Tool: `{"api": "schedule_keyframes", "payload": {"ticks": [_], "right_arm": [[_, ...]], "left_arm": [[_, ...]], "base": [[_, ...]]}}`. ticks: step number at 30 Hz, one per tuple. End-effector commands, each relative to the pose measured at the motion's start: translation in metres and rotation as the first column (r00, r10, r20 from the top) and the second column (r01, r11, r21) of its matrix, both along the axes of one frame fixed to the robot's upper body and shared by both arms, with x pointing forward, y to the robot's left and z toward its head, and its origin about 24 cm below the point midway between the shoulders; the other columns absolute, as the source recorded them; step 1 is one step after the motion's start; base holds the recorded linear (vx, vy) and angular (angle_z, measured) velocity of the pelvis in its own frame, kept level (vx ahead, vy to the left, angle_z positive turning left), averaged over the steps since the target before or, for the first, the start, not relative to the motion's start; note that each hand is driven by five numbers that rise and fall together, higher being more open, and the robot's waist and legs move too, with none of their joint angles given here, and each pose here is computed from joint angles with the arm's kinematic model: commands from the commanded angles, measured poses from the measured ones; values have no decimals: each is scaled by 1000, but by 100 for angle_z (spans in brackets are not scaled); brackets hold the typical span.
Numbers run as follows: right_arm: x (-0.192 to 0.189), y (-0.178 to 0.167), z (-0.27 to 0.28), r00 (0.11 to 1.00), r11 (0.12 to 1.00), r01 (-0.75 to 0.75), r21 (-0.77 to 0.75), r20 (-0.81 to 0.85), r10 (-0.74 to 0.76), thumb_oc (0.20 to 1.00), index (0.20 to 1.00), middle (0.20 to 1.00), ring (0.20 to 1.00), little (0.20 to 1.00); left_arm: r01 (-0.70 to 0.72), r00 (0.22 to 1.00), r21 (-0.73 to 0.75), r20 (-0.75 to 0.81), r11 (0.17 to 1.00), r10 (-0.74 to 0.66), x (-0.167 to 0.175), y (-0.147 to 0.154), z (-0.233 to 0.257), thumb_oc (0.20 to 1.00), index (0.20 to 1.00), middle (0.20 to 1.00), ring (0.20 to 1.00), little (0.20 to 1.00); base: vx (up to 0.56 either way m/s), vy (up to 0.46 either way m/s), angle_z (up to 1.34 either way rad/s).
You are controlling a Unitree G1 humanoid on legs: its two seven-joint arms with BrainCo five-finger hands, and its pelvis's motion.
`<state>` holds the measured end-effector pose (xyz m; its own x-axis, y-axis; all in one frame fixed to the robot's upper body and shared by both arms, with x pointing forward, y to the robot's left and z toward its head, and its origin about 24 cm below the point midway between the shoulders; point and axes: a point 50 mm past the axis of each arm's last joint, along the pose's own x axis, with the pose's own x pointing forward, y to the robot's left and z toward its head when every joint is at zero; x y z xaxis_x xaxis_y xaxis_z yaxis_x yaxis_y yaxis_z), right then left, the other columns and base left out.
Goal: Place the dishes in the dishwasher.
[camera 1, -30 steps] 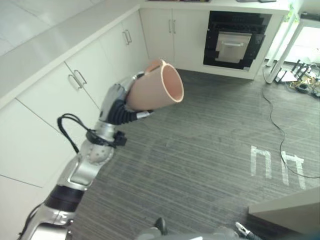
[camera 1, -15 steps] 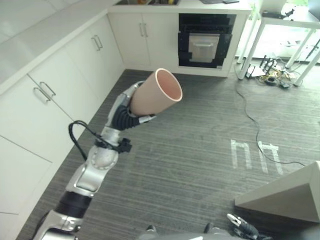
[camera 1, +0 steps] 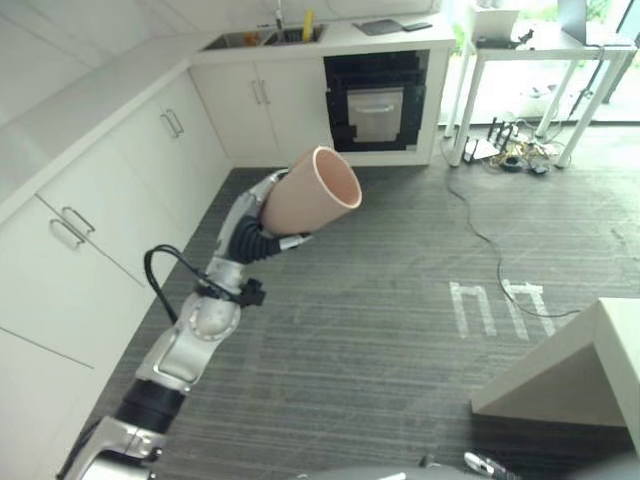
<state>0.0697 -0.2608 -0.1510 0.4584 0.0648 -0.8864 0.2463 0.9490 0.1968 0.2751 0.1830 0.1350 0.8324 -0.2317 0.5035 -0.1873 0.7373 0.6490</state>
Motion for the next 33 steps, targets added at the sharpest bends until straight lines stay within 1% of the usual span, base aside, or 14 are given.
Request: {"api": "schedule_keyframes", "payload": {"ticks": [1, 2, 3, 5, 6, 10, 13, 17, 19, 21, 24, 28, 31, 33], "right_arm": [[17, 3, 1, 1000, 999, -3, 47, -19, 4, 1000, 1000, 1000, 1000, 1000], [20, 3, 2, 997, 997, -72, 27, -19, 73, 1000, 1000, 1000, 1000, 1000], [23, 3, 3, 995, 995, -100, 14, -8, 100, 1000, 1000, 1000, 1000, 1000], [24, 5, 3, 997, 996, -83, 17, -2, 83, 1000, 1000, 1000, 1000, 1000], [24, 3, 3, 997, 997, -74, 5, -6, 74, 1000, 1000, 1000, 1000, 1000], [21, 4, 0, 992, 993, -116, -39, -52, 114, 1000, 1000, 1000, 1000, 1000], [13, 0, 0, 995, 995, -81, -56, -62, 78, 1000, 1000, 1000, 1000, 1000], [10, 0, -1, 997, 998, -31, -59, -70, 27, 1000, 1000, 1000, 1000, 1000], [7, 3, -2, 998, 999, -4, -46, -68, 1, 1000, 1000, 1000, 1000, 1000], [1, 14, -5, 997, 998, 51, -31, -48, -52, 1000, 1000, 1000, 1000, 1000], [-2, 24, -7, 995, 996, 92, 3, -50, -92, 1000, 1000, 1000, 1000, 1000], [6, 31, -7, 999, 999, 42, 12, -19, -41, 1000, 1000, 1000, 1000, 1000], [9, 24, -4, 998, 998, 69, 7, -4, -69, 1000, 1000, 1000, 1000, 1000], [-1, 20, -6, 995, 995, 96, 0, -24, -96, 1000, 1000, 1000, 1000, 1000]], "left_arm": [[-57, 982, -77, 174, 995, 70, 9, 10, 41, 200, 200, 200, 200, 200], [-62, 981, -91, 177, 994, 78, 7, 12, 40, 200, 200, 200, 200, 200], [-64, 981, -99, 178, 993, 81, 5, 13, 39, 200, 200, 200, 200, 200], [-65, 980, -109, 178, 992, 83, 4, 15, 37, 200, 200, 200, 200, 200], [-66, 979, -86, 187, 994, 82, 2, 19, 40, 200, 200, 200, 200, 200], [-79, 983, -78, 158, 994, 90, -2, 23, 36, 200, 200, 200, 200, 200], [-86, 987, -86, 131, 993, 97, -1, 24, 26, 200, 200, 200, 200, 200], [-101, 988, -63, 114, 993, 108, -6, 31, 22, 200, 200, 200, 200, 200], [-85, 989, -47, 114, 995, 90, -7, 30, 24, 200, 200, 200, 200, 200], [-20, 990, 12, 140, 1000, 18, -9, 24, 30, 200, 200, 200, 200, 200], [0, 990, 66, 143, 998, -9, -7, 21, 35, 200, 200, 200, 200, 200], [-4, 987, 70, 162, 998, -7, -3, 17, 37, 200, 200, 200, 200, 200], [-8, 984, 74, 178, 997, -5, 3, 11, 39, 200, 200, 200, 200, 200], [-6, 985, 72, 175, 997, -7, 8, 15, 44, 200, 200, 200, 200, 200]], "base": [[121, -134, 6], [126, -133, 0], [95, -127, -13], [181, -141, -35], [346, -84, -14], [539, 251, -16], [677, 414, -72], [413, 270, -10], [387, 261, -16], [602, 468, -6], [318, 254, 27], [314, 72, 18], [620, -121, 54], [773, -220, 55]]}}
